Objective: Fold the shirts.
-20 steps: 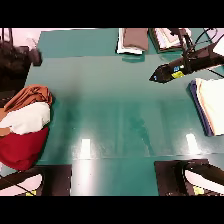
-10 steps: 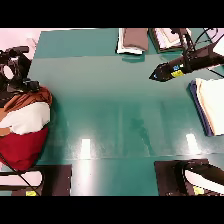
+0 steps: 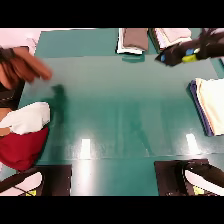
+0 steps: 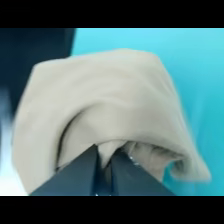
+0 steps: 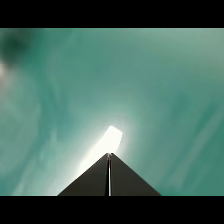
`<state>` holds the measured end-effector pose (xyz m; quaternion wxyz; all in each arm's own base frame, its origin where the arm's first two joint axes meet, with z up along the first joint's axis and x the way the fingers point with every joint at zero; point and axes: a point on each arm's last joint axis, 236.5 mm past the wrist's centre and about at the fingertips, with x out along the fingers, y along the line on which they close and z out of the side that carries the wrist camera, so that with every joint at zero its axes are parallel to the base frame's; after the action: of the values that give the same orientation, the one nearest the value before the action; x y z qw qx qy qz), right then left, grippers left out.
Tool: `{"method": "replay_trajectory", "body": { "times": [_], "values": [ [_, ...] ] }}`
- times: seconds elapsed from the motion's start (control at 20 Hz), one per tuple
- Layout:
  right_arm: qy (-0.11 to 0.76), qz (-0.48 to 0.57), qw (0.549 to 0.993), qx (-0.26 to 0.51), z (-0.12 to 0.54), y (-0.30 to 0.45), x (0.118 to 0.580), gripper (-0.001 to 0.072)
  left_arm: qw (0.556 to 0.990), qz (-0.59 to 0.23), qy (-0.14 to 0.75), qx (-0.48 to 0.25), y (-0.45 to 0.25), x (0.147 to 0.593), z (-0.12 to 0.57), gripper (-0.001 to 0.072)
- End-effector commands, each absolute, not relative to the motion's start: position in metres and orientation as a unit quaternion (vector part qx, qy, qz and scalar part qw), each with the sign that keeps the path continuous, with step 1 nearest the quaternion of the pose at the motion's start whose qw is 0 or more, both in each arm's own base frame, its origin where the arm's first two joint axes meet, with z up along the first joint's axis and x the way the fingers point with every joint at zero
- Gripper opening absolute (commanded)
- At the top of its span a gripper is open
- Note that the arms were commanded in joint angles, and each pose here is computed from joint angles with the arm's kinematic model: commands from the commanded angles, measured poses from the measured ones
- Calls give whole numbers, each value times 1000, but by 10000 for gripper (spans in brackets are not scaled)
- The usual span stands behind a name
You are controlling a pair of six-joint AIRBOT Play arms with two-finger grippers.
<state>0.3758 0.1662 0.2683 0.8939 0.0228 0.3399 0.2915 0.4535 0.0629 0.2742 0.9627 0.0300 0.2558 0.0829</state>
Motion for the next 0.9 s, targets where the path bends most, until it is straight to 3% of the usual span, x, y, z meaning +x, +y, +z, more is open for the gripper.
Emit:
{"method": "replay_trajectory", "body": {
  "times": [0.0, 0.2, 0.55, 0.6, 0.65, 0.75, 0.85],
  "values": [
    [229, 291, 929, 16, 354, 163, 373, 20, 991, 3, 113, 74, -7, 381, 414, 24],
    [162, 279, 947, -5, 410, 154, 360, 20, 979, -151, 95, 94, -114, 341, 430, 24],
    [156, 260, 953, -20, 427, 141, 347, 20, 866, -372, 270, 194, -301, 320, 284, 35],
    [163, 261, 951, -21, 424, 142, 345, 20, 852, -400, 281, 186, -324, 316, 270, 293],
    [168, 261, 950, -19, 421, 142, 344, 20, 843, -418, 292, 171, -341, 316, 259, 599],
    [178, 263, 948, -22, 417, 142, 342, 20, 846, -404, 298, 180, -342, 330, 246, 621],
    [181, 263, 947, -23, 415, 142, 342, 20, 870, -338, 310, 182, -305, 360, 244, 621]
  ]
}}
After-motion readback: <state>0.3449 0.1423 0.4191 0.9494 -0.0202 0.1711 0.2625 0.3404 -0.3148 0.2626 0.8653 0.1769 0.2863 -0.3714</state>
